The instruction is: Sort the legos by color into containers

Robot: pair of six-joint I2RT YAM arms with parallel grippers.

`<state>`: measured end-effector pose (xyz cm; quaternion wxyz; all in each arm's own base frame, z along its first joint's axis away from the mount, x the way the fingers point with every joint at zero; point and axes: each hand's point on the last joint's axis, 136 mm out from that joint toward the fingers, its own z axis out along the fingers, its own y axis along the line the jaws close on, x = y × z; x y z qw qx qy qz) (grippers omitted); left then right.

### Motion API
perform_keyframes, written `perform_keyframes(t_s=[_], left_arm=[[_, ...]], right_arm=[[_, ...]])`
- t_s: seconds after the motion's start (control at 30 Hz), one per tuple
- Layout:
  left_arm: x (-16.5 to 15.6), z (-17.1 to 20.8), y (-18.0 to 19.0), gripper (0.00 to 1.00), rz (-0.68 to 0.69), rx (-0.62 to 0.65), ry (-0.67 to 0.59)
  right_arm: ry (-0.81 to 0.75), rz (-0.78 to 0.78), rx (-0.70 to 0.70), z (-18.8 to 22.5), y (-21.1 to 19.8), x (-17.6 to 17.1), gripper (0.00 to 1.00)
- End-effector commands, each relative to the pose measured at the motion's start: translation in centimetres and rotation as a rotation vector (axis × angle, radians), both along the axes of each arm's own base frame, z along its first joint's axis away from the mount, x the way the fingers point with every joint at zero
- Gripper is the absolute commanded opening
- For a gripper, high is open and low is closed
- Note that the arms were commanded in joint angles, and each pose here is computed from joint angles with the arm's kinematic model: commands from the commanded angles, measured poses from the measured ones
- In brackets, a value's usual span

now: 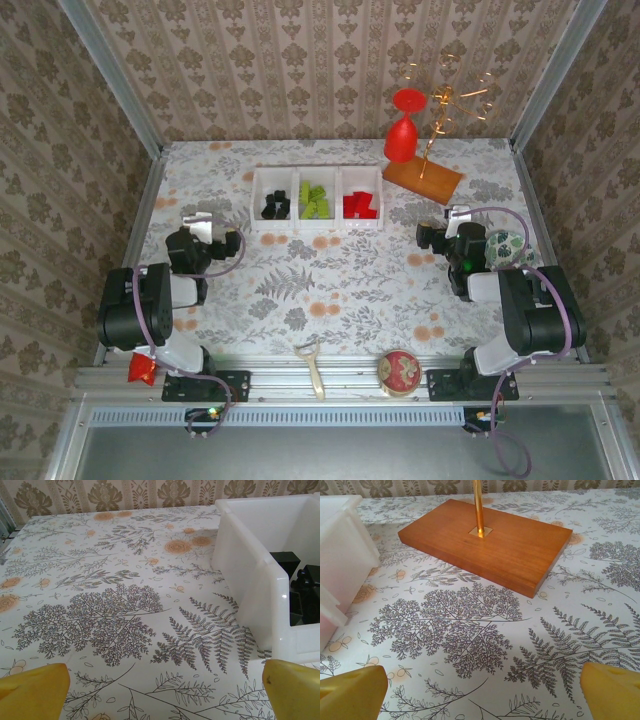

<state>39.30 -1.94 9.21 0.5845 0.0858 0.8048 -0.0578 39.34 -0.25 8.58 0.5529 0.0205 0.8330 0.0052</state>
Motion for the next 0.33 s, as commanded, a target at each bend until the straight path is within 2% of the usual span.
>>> perform_keyframes(t_s=[0.0,0.3], left_arm=[[0.21,0.89,-0.45,1.0,-0.026,0.018,-0.029],[0.23,0.9,-0.41,1.0,-0.025,0.018,-0.029]], right_arm=[[-0.04,0.013,-0.003,1.17,0.14,0.71,1.0],[-0.041,0.013,-0.003,1.19,0.16,0.71,1.0]])
